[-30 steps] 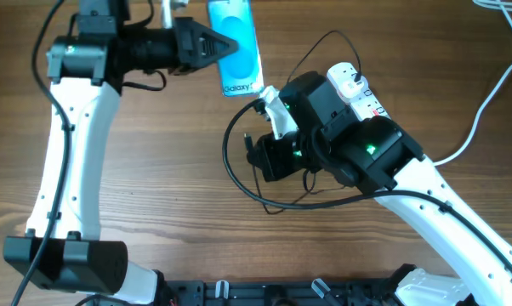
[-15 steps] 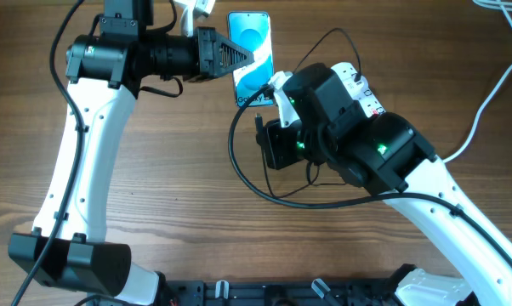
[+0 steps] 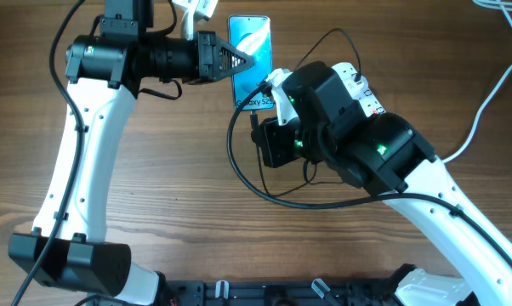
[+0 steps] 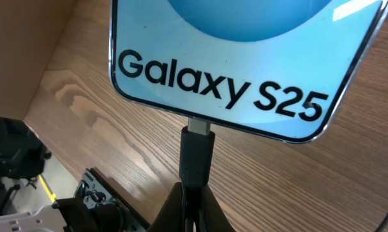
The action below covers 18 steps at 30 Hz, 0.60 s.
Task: Plug charger to phone and switch on socket
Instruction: 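Insert the plug into the phone's bottom port held by left gripper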
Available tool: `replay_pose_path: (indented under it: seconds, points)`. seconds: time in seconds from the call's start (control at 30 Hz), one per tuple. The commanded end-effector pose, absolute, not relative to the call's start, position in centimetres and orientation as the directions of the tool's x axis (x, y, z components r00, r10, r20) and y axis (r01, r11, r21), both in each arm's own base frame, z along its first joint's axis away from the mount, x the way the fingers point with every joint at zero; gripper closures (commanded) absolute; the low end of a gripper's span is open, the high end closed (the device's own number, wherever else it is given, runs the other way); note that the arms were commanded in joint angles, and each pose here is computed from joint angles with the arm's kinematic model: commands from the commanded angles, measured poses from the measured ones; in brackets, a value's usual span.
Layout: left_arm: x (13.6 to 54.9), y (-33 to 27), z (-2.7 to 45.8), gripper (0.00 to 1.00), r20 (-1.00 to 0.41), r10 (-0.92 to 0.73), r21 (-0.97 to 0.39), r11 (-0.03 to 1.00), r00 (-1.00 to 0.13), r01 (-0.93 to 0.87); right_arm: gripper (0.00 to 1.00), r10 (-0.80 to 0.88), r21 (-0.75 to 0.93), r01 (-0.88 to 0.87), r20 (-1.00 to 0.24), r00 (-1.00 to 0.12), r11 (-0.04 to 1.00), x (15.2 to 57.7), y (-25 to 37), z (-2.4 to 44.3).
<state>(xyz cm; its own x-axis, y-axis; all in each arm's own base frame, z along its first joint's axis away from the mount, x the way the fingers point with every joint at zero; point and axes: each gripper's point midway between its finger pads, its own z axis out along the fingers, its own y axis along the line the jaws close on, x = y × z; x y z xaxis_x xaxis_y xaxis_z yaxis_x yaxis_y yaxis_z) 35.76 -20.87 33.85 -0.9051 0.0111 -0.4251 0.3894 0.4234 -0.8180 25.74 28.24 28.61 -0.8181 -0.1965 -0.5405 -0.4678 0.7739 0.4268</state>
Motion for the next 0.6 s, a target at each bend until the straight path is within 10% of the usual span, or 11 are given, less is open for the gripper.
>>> replay_pose_path:
  seconds: [0.0, 0.57]
  points:
    - [35.13, -21.21, 34.87, 0.96, -0.449, 0.033, -0.823, 0.374, -0.893, 0.428, 0.95, -0.167, 0.42, -0.466, -0.577, -0.799, 0.779, 26.29, 28.05, 30.0]
    - [35.12, -21.21, 34.86, 0.96, -0.448, 0.033, -0.824, 0.374, -0.893, 0.427, 0.95, -0.137, 0.404, -0.436, -0.588, -0.797, 0.804, 26.98, 27.62, 30.03]
